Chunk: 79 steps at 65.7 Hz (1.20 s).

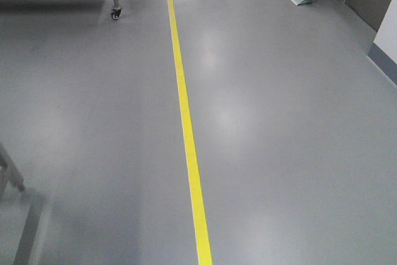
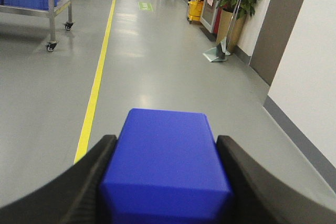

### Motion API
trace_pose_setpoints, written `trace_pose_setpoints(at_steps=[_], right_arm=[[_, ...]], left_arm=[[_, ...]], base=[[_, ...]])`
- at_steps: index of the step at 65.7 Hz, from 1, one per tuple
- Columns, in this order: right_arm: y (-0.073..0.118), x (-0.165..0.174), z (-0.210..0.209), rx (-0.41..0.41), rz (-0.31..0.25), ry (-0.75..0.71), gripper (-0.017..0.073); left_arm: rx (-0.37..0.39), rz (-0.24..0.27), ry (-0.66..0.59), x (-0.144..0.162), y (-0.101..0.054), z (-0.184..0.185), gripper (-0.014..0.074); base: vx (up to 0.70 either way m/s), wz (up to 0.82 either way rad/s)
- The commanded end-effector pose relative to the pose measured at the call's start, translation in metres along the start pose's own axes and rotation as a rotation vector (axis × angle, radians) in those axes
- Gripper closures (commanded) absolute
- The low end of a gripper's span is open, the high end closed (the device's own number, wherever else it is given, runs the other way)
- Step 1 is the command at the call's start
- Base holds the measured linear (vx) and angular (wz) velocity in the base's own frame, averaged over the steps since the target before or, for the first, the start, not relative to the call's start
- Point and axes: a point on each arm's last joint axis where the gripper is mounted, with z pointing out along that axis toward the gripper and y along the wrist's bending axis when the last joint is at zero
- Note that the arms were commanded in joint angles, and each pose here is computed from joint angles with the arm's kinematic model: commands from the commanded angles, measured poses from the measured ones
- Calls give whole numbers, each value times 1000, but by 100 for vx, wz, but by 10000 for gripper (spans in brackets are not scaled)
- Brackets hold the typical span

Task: Pour parts from conveyor to right shelf
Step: 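Drive along the yellow floor line toward the bin shelves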

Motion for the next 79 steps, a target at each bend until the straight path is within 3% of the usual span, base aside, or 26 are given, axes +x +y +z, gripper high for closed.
trace_pose_setpoints(at_steps=[1, 36, 79], right_arm=[[-4, -14, -2, 32, -7, -83, 564], [-4, -14, -2, 32, -7, -84, 564], [-4, -14, -2, 33, -7, -87, 564]], left_arm=[[8, -16, -106, -14, -1, -3, 600], [8, -16, -106, -14, -1, -3, 600], [8, -16, -106, -14, -1, -3, 600]], base=[[75, -8], [75, -2], [72, 33]])
